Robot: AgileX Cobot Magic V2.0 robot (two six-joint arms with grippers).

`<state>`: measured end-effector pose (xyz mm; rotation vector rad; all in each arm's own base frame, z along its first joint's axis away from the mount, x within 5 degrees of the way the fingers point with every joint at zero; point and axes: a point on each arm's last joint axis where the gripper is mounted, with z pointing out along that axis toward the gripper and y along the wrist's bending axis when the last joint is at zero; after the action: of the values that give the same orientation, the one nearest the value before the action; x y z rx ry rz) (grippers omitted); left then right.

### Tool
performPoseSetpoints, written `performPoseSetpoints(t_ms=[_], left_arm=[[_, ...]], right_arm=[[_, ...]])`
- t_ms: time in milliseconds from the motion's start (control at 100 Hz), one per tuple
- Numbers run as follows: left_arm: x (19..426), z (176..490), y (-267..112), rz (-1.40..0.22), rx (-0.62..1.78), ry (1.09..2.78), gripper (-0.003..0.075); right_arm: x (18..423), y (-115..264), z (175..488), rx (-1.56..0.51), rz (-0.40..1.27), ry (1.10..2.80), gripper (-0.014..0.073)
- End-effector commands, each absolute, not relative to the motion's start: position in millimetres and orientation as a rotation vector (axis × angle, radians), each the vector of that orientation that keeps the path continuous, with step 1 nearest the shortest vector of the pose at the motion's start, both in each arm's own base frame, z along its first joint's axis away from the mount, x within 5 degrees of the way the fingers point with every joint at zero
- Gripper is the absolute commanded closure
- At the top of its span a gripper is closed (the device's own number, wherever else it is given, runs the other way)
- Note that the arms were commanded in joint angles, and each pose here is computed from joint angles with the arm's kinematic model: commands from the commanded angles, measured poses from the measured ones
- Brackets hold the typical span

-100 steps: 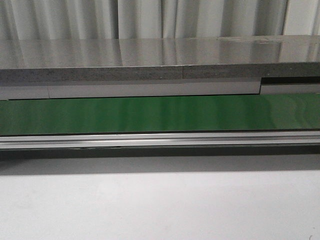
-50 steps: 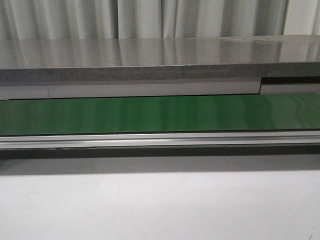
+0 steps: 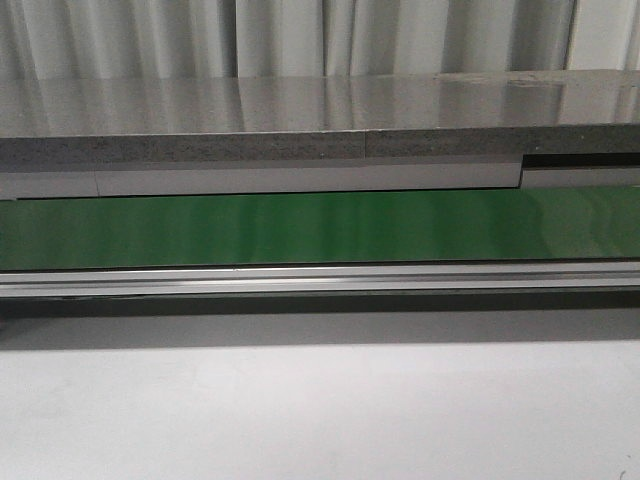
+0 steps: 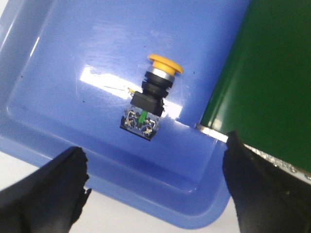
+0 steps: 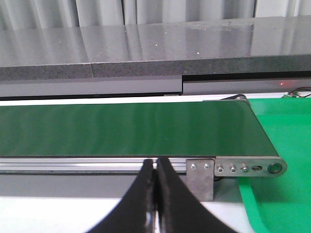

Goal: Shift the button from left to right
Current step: 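Close the left gripper around the black body of the yellow button, then lift the button with the left gripper and set it on the green belt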

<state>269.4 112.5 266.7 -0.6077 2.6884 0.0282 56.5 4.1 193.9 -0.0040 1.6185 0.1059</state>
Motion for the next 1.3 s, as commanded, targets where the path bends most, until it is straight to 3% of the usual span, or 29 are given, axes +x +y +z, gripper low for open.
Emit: performPoseSetpoints(t_ms=[0,450,1290], left_arm=[[282,279,118,0.028,-0.609,2.592,0.0174],[312,238,132,0.016,-0.632,2.679,0.0174],[329,173,141,-0.005,-0.664,2.823,0.0174]], right_arm=[[54,4,207,-0.01,0.103,1.508,0.0662],[54,4,207,-0.01,0.103,1.508,0.0662],[54,4,207,-0.01,0.103,1.508,0.0662]])
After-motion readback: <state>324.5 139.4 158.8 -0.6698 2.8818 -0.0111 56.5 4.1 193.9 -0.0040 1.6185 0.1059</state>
